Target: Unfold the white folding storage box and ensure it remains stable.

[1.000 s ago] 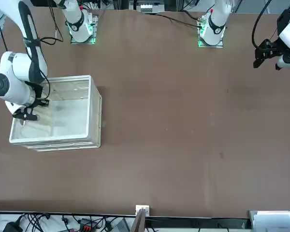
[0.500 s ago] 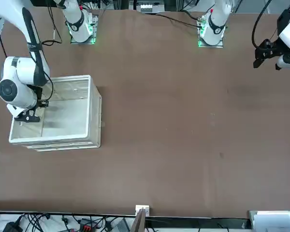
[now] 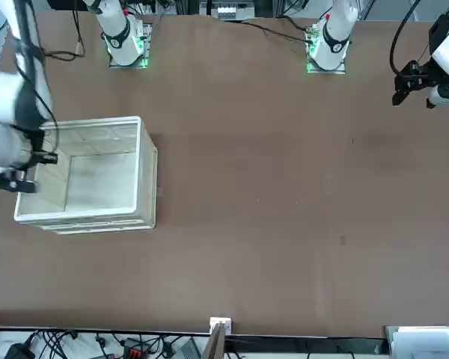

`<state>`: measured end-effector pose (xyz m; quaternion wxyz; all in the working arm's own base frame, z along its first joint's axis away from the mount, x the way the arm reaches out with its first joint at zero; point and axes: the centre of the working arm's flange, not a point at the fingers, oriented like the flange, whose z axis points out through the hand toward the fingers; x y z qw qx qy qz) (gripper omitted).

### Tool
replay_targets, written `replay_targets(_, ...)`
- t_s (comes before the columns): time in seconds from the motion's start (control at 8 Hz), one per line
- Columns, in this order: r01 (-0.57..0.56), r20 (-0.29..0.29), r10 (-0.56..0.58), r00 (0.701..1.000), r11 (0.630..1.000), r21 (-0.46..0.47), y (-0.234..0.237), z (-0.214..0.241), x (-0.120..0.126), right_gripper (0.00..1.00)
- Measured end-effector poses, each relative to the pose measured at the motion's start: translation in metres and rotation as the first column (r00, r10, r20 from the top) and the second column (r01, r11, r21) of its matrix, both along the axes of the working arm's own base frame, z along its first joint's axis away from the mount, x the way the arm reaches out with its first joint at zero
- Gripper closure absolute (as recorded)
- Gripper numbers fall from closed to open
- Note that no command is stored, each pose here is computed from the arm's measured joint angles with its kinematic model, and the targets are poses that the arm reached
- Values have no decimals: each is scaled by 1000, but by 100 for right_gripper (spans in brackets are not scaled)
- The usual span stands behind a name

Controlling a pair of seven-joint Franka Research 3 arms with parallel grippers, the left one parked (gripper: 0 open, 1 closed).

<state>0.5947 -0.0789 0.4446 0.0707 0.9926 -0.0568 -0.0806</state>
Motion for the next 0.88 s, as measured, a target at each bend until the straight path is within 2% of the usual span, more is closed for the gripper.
replay_targets(0.12, 9, 46, -10, 999, 999, 38, 7, 38, -2, 67)
replay_targets(0.5, 27, 99, -39, 994, 992, 125, 17, 111, -20, 8)
replay_targets(0.62, 20, 123, -36, 992, 991, 131, 20, 131, -28, 0)
replay_targets(0.88, -22, 188, -3, 982, 991, 132, 42, 174, -41, 0)
